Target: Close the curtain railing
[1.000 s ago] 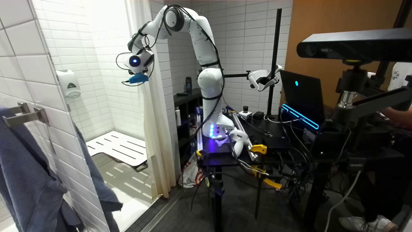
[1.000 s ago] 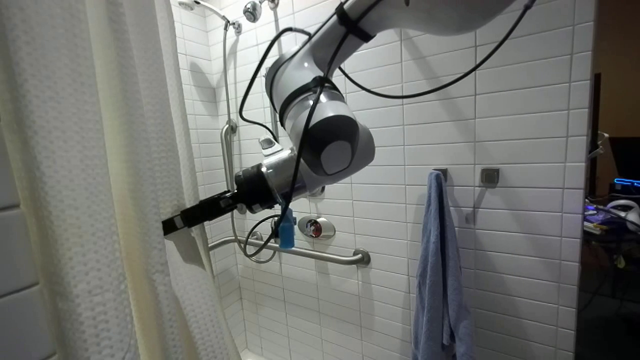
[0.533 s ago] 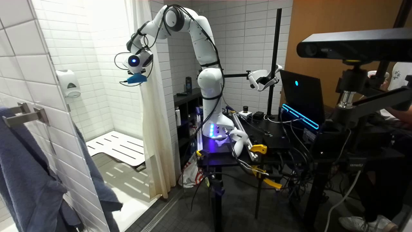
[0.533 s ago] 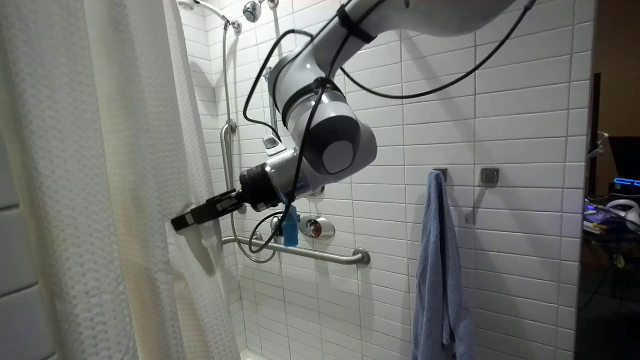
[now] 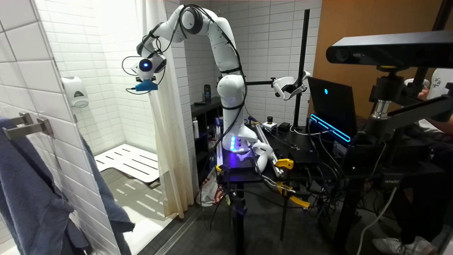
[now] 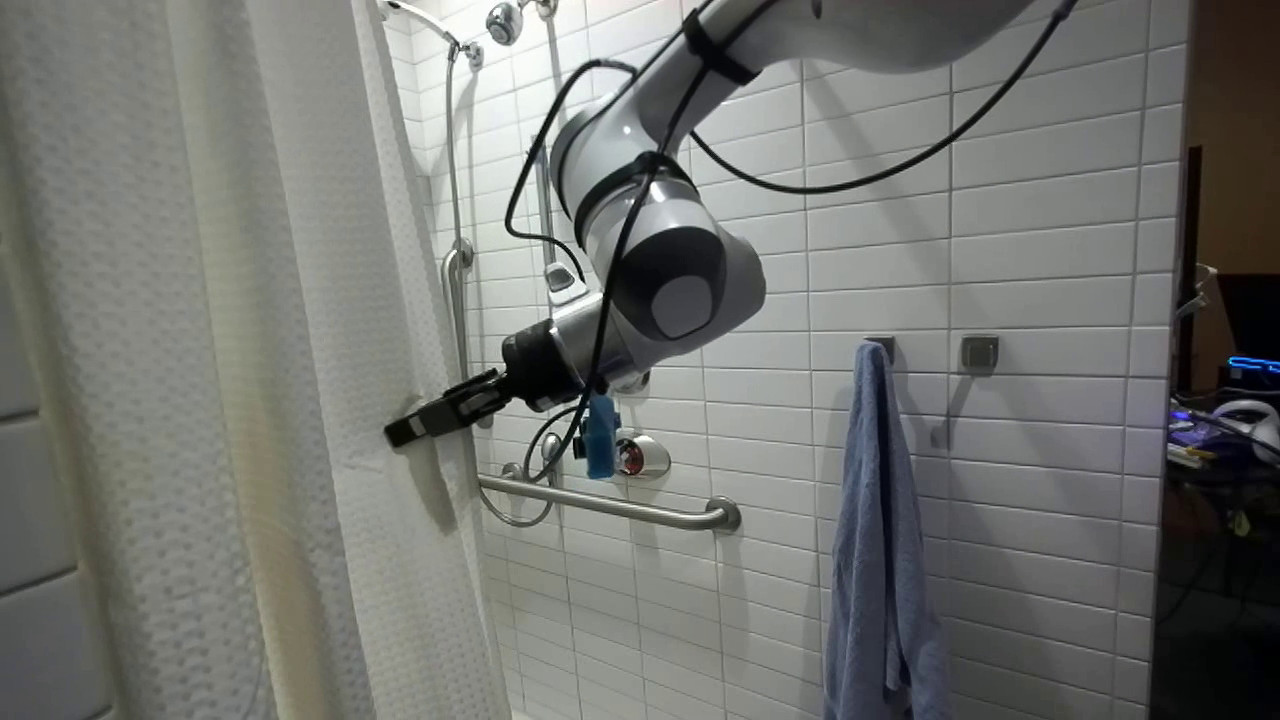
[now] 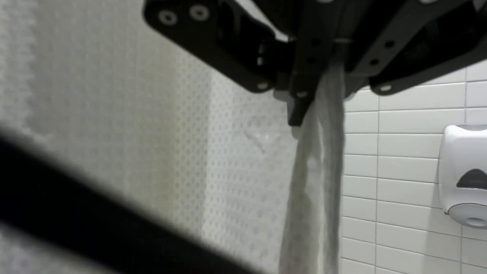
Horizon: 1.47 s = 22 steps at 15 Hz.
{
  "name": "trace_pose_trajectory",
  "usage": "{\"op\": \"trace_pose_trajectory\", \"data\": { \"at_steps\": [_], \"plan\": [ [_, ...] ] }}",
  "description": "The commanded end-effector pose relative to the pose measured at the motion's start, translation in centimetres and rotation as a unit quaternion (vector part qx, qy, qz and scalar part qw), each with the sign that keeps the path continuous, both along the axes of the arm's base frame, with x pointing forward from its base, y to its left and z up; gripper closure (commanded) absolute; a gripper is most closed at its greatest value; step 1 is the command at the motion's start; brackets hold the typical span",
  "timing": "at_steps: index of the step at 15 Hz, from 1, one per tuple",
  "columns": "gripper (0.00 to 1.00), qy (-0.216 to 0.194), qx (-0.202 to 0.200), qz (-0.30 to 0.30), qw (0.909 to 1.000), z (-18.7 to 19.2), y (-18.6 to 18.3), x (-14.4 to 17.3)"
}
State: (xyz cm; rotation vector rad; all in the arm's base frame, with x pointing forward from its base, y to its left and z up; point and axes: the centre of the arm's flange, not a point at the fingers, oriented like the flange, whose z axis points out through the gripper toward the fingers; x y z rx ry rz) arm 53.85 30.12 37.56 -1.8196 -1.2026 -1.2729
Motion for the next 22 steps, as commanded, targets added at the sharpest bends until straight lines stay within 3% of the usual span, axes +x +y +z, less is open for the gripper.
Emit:
{"op": "trace_pose_trajectory", "data": {
  "at_steps": [1,5,12,22],
  "plan": [
    [0.99,-0.02,-0.025,-0.016,0.9994,0.2,-0.4,0.0],
    [0.99,-0.031,-0.034,-0.024,0.9986,0.4,-0.7,0.0],
    [0.99,-0.055,-0.085,-0.068,0.9926,0.4,-2.2,1.3],
    [0.99,-0.101,-0.177,-0.135,0.9696,1.0,-7.0,2.7]
  ]
}}
